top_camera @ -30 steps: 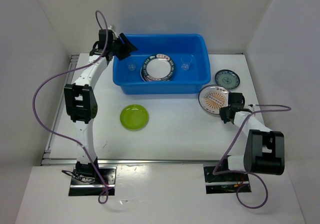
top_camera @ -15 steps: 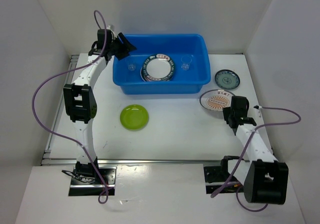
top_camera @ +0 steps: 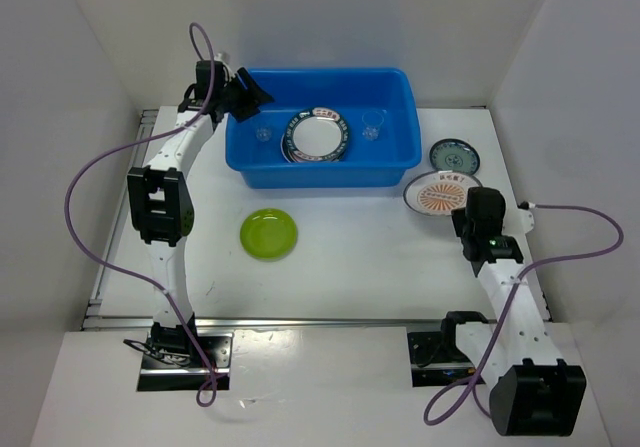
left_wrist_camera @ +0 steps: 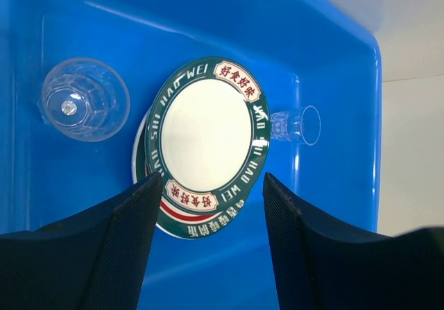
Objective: Place the mixed dishes into the plastic bin
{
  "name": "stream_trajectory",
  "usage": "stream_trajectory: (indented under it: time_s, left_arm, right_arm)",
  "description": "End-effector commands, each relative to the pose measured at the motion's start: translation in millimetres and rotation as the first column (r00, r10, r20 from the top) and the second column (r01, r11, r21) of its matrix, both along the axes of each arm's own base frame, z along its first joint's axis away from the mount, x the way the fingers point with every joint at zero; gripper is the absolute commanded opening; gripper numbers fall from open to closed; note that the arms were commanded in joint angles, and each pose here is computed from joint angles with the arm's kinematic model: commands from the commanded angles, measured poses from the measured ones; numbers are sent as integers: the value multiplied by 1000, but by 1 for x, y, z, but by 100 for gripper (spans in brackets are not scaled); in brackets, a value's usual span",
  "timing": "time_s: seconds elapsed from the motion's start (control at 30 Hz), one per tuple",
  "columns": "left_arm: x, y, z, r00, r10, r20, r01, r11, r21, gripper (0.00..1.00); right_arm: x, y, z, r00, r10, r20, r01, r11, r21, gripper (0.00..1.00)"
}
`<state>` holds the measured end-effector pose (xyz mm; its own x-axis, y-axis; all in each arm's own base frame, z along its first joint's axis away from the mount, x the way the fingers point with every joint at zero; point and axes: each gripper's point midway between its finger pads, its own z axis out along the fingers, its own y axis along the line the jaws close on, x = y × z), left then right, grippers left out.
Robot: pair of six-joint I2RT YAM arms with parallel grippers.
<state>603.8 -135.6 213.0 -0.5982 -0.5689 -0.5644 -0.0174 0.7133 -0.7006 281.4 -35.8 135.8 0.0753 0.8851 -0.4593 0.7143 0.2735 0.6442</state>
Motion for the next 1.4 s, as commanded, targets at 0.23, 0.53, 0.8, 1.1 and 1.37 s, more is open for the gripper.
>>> stream_trajectory:
  time_s: [0.23,0.53,0.8,1.1,1.37]
  left_arm:
    - [-6,-1,45,995,-12,101,14,1000,-18,67]
    - [-6,5,62,990,2,141,-5,1000,20,72]
    - [-8,14,82,983,8,183,-26,995,95,73]
    - [-10,15,87,981,9,192,-27,995,94,75]
    - [-8,15,82,983,4,186,-24,994,103,75]
  right_arm:
    - [35,-46,150,962,-87,259,159,949,-272,0]
    - [112,-4,232,912,176,372,-34,933,-358,0]
    - [210,97,224,788,533,309,-419,831,-365,0]
    - [272,208,169,613,765,198,-704,642,-304,0]
    - [318,256,96,569,818,87,-785,572,-238,0]
